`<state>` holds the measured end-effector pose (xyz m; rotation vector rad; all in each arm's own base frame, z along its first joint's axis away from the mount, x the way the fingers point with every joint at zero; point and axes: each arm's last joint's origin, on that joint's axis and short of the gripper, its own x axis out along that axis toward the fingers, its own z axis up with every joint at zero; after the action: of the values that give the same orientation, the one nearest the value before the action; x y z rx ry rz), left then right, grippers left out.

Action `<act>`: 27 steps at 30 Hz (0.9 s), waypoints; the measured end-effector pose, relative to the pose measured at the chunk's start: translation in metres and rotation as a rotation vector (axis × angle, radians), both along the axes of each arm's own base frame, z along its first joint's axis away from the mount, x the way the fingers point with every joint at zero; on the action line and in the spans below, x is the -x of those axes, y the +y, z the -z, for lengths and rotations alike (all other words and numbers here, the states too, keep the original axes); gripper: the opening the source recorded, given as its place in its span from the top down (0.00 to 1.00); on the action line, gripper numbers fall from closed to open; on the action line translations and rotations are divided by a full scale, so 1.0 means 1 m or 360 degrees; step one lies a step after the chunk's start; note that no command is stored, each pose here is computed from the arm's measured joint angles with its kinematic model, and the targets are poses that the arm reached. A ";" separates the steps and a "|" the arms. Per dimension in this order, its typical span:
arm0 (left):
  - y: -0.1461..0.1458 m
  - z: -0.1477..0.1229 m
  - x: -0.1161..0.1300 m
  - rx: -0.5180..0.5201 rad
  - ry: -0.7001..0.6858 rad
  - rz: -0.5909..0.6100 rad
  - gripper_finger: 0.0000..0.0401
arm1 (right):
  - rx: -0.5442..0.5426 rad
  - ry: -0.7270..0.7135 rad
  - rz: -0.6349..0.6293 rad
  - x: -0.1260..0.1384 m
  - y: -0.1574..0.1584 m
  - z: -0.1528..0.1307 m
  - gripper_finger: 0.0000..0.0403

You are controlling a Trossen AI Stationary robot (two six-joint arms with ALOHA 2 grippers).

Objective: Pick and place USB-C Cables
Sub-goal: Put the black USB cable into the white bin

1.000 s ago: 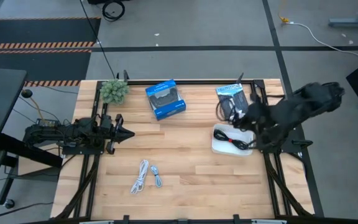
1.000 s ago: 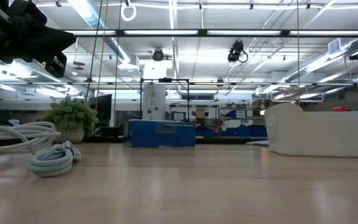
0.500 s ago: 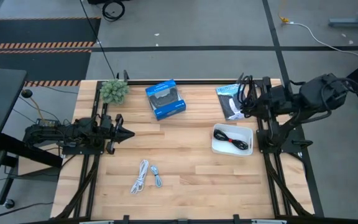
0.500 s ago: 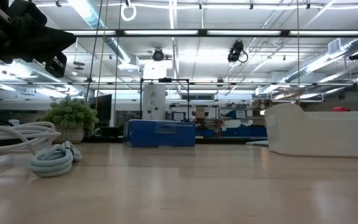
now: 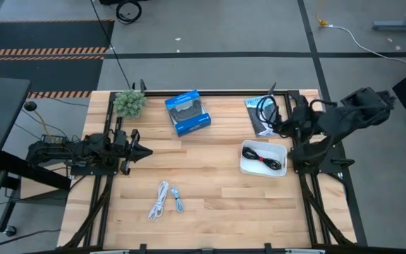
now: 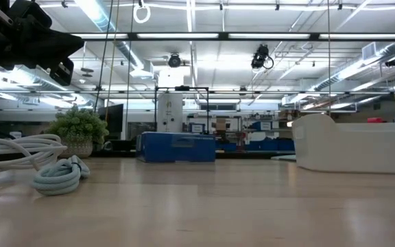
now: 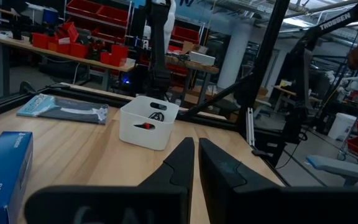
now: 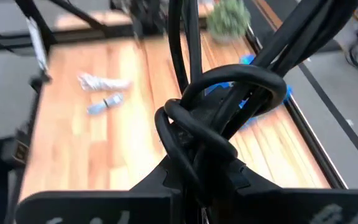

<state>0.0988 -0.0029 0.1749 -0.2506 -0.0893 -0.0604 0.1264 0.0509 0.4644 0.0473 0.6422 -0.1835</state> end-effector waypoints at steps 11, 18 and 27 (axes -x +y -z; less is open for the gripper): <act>0.000 0.000 0.000 0.0000 -0.0001 0.0000 0.93 | -0.0002 0.0355 0.0129 -0.010 0.006 0.022 0.90; 0.000 0.000 0.000 0.0000 -0.0001 0.0000 0.93 | -0.0017 0.0519 0.0138 -0.012 0.008 0.049 0.90; 0.000 0.000 0.000 0.0000 -0.0001 0.0000 0.93 | -0.0122 0.0790 0.0207 -0.001 0.006 0.105 0.90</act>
<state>0.0988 -0.0029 0.1751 -0.2507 -0.0901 -0.0604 0.1271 0.0568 0.3596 0.1199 1.1424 -0.3005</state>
